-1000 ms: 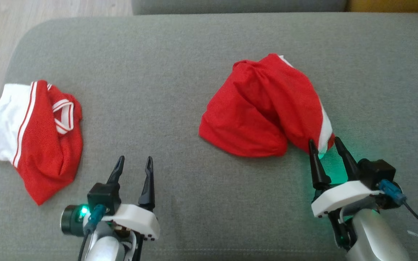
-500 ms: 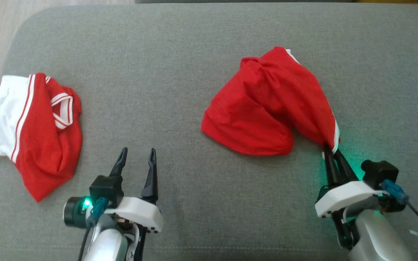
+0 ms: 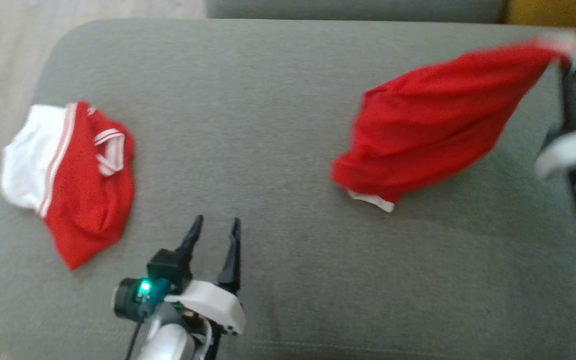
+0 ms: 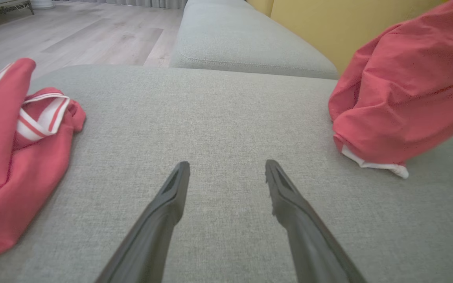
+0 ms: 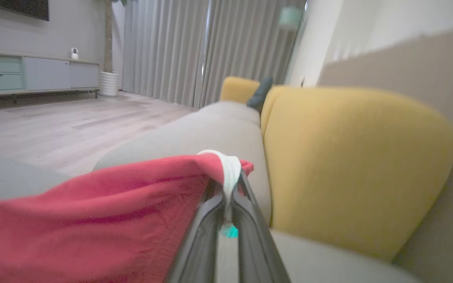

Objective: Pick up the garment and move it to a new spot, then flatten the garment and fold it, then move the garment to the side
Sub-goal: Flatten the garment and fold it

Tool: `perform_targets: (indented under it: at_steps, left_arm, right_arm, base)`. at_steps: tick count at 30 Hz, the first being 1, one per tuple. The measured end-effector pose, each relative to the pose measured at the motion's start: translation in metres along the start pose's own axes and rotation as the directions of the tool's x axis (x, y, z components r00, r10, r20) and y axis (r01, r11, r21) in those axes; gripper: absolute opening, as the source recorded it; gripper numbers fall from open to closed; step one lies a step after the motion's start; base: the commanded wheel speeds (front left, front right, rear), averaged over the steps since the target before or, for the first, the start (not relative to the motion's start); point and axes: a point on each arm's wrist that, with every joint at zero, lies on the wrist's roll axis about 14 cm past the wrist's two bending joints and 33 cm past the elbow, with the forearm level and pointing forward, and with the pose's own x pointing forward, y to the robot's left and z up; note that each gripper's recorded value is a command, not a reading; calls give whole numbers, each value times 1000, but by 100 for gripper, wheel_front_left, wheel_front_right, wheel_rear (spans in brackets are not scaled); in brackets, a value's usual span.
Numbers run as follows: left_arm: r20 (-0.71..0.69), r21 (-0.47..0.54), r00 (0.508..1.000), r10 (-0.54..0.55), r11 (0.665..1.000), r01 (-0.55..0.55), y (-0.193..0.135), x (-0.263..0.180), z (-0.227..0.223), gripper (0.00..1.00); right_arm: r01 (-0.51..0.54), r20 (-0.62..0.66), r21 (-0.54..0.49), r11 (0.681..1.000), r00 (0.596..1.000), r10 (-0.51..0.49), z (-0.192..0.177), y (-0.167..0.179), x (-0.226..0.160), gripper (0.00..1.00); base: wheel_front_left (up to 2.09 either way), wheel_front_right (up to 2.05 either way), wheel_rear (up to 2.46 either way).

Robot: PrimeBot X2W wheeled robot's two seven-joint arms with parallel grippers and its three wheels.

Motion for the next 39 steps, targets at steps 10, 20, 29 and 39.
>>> perform_targets:
  at_steps: [10, 20, 29, 39]
  left_arm:
    - [19, -27, 996, 82, 996, -81, 19, -28, 5, 100]
    - [34, -26, 993, 113, 993, -112, 27, -33, 9, 100]
    - [-15, -22, 1000, -8, 1000, 7, -6, -9, -4, 100]
    - [-13, -8, 991, -136, 991, 135, -39, 21, -1, 100]
  right_arm:
    - [-225, 310, -355, 908, 887, 341, 177, 97, 91, 0]
    - [-310, 361, -487, 817, 780, 511, 213, 155, 79, 0]
    - [-407, -170, -261, 876, 912, 373, -37, 80, -11, 0]
    - [-163, -298, -52, 985, 944, 141, -96, 33, -71, 100]
  base:
    - [0, 0, 0]
    - [0, 0, 0]
    - [0, 0, 0]
    - [0, 0, 0]
